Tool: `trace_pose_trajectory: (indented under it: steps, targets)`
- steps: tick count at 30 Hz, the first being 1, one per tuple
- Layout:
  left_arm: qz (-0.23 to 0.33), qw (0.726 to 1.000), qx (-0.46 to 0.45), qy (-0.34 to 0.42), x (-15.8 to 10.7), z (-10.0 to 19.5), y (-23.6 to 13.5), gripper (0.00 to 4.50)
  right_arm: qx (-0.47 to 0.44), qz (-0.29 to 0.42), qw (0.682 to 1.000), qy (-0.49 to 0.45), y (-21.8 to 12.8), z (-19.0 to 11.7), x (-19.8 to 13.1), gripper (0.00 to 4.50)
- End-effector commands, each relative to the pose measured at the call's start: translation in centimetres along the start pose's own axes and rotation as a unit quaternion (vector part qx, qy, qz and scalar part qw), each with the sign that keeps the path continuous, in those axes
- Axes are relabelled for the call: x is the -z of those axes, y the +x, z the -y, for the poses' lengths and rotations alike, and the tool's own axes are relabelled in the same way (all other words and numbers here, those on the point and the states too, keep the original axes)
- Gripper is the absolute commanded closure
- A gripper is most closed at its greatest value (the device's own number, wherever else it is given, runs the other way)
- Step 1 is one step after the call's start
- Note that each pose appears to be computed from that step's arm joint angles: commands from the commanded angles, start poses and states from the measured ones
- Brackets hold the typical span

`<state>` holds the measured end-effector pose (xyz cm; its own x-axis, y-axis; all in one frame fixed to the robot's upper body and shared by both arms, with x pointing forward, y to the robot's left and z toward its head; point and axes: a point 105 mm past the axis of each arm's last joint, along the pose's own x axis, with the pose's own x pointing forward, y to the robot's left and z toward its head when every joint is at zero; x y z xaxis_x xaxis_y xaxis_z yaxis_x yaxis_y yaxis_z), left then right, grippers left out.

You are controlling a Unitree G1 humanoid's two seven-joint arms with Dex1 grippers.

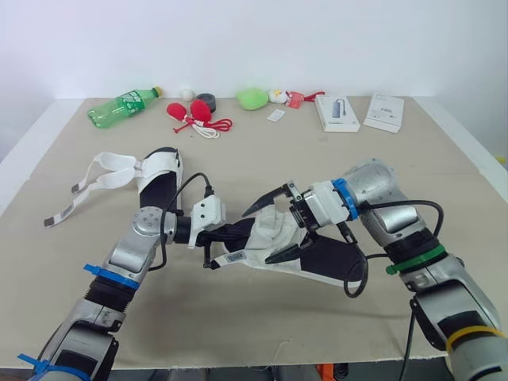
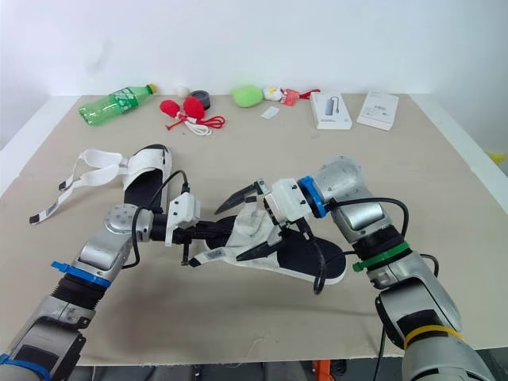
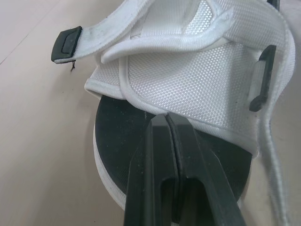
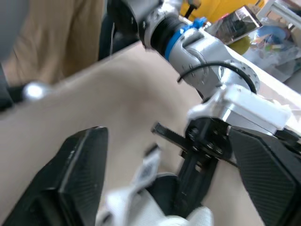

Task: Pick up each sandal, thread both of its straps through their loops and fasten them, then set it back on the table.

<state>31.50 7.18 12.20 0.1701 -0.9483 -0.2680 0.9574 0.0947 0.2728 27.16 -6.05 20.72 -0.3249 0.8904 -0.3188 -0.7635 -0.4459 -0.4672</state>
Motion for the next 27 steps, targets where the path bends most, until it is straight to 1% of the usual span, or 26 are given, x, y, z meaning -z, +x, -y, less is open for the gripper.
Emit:
trace_pose_trajectory:
  steps: [1,4,5,7,8,11,13,15,19,27]
  targets:
    - [-0.004,1.0,-0.001,0.012,-0.3,0.0,-0.4,4.5,0.038,0.034,0.995,0.09,-1.7,0.5,-3.0,0.08]
    - [-0.005,1.0,-0.002,0.011,-0.2,-0.1,-0.5,4.5,0.047,0.047,0.972,0.227,-1.8,-0.6,-3.4,0.08]
    - [-0.005,1.0,-0.003,0.011,-0.2,-0.1,-0.5,4.5,0.053,0.046,0.965,0.254,-1.7,-0.9,-3.4,0.08]
    - [-0.003,1.0,-0.003,0.006,-0.3,-0.2,-0.4,4.5,0.047,0.04,0.951,0.303,-0.9,-2.5,-3.1,0.08]
    - [-0.002,1.0,-0.002,0.005,-0.3,-0.2,-0.4,4.5,0.054,0.02,0.949,0.309,-0.6,-3.1,-2.5,0.08]
    - [0.0,1.0,0.008,0.001,-0.4,0.0,-0.3,4.5,0.095,-0.057,0.954,0.278,0.2,-2.9,-0.3,0.08]
    - [-0.002,1.0,0.015,0.001,-0.4,0.0,-0.2,4.5,0.104,-0.067,0.956,0.265,0.7,-2.1,-0.1,0.08]
    - [-0.003,1.0,0.017,0.002,-0.4,0.0,-0.2,4.5,0.112,-0.095,0.961,0.236,1.2,-1.3,0.3,0.08]
    - [-0.005,1.0,0.023,0.004,-0.4,0.1,0.0,4.5,0.081,-0.164,0.958,0.22,1.9,-1.8,1.1,0.08]
    - [-0.001,1.0,0.023,0.008,-0.6,-0.1,0.3,4.5,0.019,-0.206,0.954,0.217,2.1,-2.9,1.3,0.08]
